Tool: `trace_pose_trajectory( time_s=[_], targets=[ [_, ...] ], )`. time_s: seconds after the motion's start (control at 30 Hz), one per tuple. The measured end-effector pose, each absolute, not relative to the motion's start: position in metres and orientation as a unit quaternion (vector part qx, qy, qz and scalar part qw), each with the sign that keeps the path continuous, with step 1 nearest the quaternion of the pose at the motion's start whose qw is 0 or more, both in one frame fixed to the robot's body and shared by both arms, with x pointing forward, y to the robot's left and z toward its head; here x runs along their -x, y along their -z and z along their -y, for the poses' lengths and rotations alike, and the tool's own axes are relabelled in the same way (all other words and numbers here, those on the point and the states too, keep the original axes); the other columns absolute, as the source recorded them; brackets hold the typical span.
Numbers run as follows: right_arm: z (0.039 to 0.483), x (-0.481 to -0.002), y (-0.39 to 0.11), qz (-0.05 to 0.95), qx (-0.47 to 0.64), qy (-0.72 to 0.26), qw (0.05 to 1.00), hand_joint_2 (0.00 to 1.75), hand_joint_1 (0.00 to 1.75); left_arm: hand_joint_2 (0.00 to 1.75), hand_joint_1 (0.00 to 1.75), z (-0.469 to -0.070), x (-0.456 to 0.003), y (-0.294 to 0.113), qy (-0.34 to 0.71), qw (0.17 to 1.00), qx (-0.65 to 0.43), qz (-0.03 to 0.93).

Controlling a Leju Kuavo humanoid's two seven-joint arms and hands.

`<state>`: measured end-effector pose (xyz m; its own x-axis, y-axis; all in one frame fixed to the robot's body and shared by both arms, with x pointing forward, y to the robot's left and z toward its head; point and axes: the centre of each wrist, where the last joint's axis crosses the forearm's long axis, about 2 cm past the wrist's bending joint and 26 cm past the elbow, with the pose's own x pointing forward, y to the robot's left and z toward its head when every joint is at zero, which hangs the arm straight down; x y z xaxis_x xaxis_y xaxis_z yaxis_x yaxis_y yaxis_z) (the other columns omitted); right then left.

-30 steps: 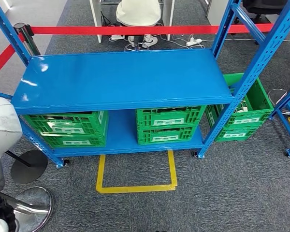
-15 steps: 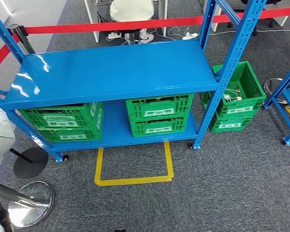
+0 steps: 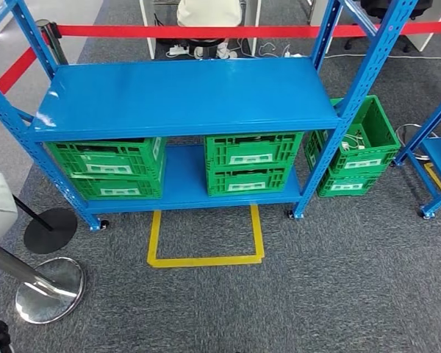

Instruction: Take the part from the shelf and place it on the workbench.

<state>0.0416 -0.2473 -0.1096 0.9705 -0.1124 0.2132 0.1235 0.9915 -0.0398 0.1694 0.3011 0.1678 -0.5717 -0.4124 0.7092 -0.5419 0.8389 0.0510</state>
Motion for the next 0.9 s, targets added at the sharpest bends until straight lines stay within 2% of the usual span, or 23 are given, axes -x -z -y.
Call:
trace_pose_trajectory(
  time_s=[0.9],
  targets=[
    [0.2473,-0.0408,0.1097,0.13,0.033,0.056,0.989,1.75,0.0,1.75,1.75,-0.302,-0.1676,-0.1667,-0.09,0.379,-0.278,0.878]
  ],
)
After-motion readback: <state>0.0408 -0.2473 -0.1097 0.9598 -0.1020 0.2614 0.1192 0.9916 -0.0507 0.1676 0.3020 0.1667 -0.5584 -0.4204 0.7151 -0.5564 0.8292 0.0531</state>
